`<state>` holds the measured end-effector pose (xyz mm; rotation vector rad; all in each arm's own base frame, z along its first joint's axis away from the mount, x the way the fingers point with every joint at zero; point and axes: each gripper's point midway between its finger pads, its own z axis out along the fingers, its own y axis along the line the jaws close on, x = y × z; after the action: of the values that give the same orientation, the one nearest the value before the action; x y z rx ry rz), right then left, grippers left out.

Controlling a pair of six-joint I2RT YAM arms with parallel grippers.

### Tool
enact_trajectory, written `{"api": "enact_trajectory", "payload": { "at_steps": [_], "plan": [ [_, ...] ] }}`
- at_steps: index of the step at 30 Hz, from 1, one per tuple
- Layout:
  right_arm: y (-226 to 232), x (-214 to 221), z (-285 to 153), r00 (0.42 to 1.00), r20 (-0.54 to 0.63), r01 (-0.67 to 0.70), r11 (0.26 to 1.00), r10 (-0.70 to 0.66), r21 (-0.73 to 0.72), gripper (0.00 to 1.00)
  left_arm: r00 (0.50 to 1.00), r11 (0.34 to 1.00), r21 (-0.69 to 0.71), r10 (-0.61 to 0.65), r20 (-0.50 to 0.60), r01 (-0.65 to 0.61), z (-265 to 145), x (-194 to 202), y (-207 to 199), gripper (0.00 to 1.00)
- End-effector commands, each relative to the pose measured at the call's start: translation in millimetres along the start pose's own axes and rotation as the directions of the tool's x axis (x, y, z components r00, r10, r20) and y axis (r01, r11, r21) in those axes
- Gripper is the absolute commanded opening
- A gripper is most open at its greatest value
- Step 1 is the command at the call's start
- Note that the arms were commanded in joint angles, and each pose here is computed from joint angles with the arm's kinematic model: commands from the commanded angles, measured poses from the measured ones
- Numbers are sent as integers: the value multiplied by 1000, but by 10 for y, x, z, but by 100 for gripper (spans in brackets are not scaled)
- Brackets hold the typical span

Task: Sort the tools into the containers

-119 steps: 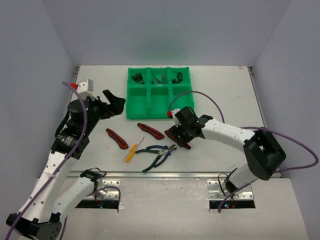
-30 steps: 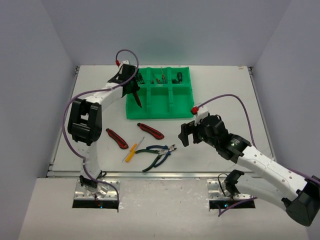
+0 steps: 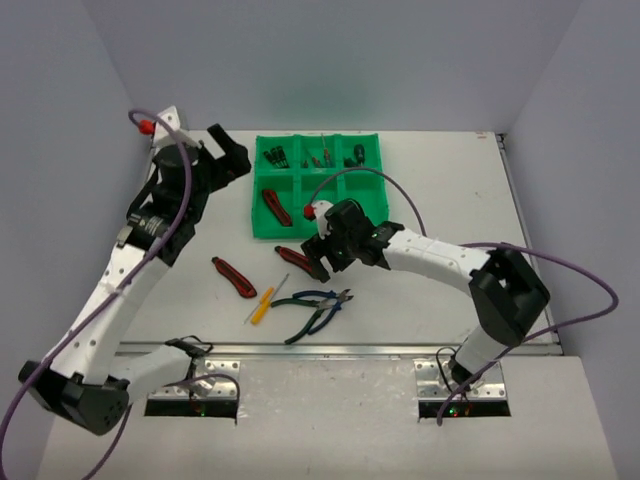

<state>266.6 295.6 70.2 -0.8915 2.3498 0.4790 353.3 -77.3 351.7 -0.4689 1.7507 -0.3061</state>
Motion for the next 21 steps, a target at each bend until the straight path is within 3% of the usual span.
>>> {"api": "enact_trajectory", "payload": {
  "at_steps": [1,10,13,16,21],
  "plan": [
    [118,-47,269,990,-74,117,993,-119,-25,82,999,989,139,53,-11,-51,-451,213,82,100],
    [-43,-51,831,968,-171,197,979,-185,55,79,991,981,172,107,-83,-92,-779,660,389,100],
    [-78,17,936,965,-194,194,979,-178,67,61,988,981,170,117,-99,-99,-796,764,454,100],
    [-114,9,959,967,-183,198,976,-179,91,59,986,979,176,121,-118,-99,-783,856,474,100],
    [-64,68,993,959,-211,209,976,-191,64,14,981,977,194,121,-152,-91,-765,995,474,100]
  ]
}}
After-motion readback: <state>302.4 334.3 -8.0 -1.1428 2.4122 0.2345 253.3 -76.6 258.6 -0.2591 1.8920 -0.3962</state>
